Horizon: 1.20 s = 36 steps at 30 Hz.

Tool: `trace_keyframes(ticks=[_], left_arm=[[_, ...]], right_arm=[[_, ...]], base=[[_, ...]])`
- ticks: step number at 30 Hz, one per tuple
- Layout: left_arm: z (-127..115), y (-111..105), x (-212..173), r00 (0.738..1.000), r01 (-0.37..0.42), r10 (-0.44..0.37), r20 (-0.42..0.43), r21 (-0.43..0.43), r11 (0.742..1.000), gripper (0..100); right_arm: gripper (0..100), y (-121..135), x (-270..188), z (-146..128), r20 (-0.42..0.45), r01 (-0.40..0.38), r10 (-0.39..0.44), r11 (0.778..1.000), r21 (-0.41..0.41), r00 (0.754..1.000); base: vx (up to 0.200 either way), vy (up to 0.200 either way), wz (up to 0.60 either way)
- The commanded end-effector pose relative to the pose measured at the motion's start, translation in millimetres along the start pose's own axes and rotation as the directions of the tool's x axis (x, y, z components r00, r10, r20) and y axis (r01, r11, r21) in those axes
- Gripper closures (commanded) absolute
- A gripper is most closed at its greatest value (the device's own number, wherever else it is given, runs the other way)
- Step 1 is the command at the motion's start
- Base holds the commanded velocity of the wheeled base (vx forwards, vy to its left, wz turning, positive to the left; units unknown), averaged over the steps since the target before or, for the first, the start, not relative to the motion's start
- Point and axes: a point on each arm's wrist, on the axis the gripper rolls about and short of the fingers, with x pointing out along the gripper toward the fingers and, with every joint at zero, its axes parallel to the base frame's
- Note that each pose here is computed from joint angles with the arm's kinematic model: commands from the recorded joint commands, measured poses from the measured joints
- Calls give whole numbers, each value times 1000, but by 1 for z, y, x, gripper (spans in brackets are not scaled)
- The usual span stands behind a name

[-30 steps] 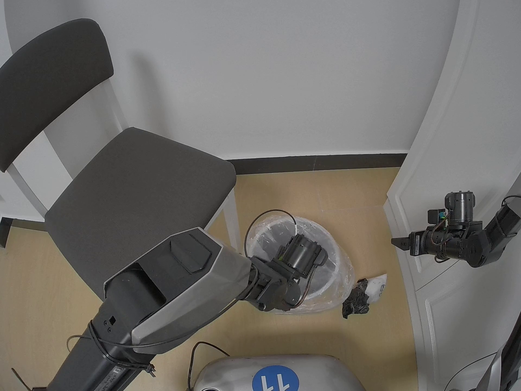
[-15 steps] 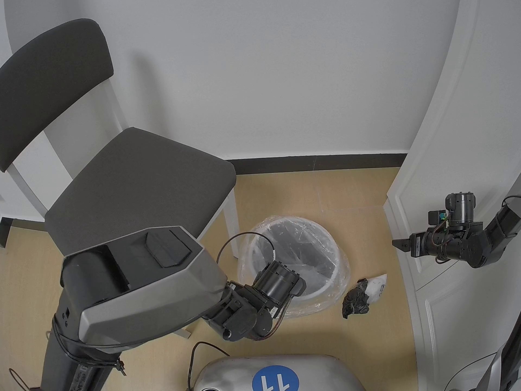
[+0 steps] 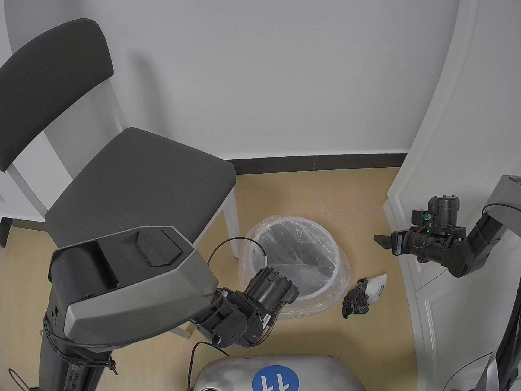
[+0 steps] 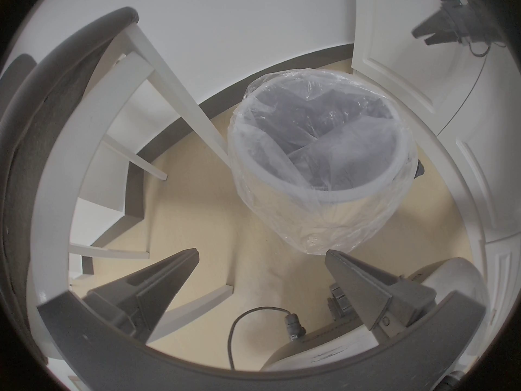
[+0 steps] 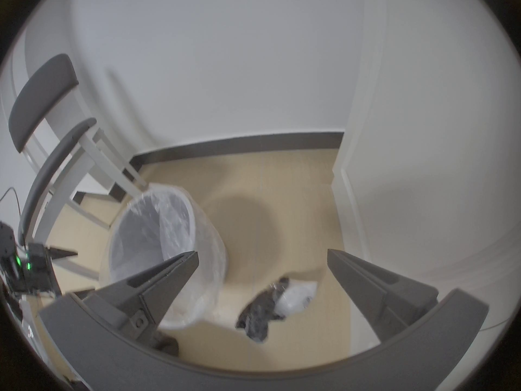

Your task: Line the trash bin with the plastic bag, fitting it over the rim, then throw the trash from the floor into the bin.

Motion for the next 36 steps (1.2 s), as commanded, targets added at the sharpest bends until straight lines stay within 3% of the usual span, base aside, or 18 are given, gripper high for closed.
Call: trace_keyframes(ticks=[1, 9, 18, 24, 30, 36], left_arm=[[-5, 1, 11, 999, 34, -35, -21, -59, 998, 0], [3, 12, 54, 997, 56, -63, -46, -128, 990, 0], [4, 37, 69, 995, 59, -73, -67, -187, 981, 0], [-1, 36, 67, 996, 64, -73, -41, -191, 979, 0], [-3, 36, 65, 998, 64, -68, -17, -193, 979, 0], [-4, 35, 63, 998, 62, -65, -11, -193, 979, 0]], right_arm=[[0, 38, 34, -24, 24, -13, 12, 999, 47, 1000], [0, 40, 45, -56, -72, 0, -2, 1000, -24, 997], [0, 46, 68, -82, -135, -19, 9, 997, -74, 991], [0, 49, 92, -61, -164, -20, 8, 997, -74, 986], [0, 44, 116, -43, -284, -3, -14, 998, -59, 959], [0, 37, 146, -35, -302, 14, -31, 998, -60, 953]], base=[[0, 0, 0], [0, 0, 0], [0, 0, 0], [0, 0, 0], [0, 0, 0], [0, 0, 0]])
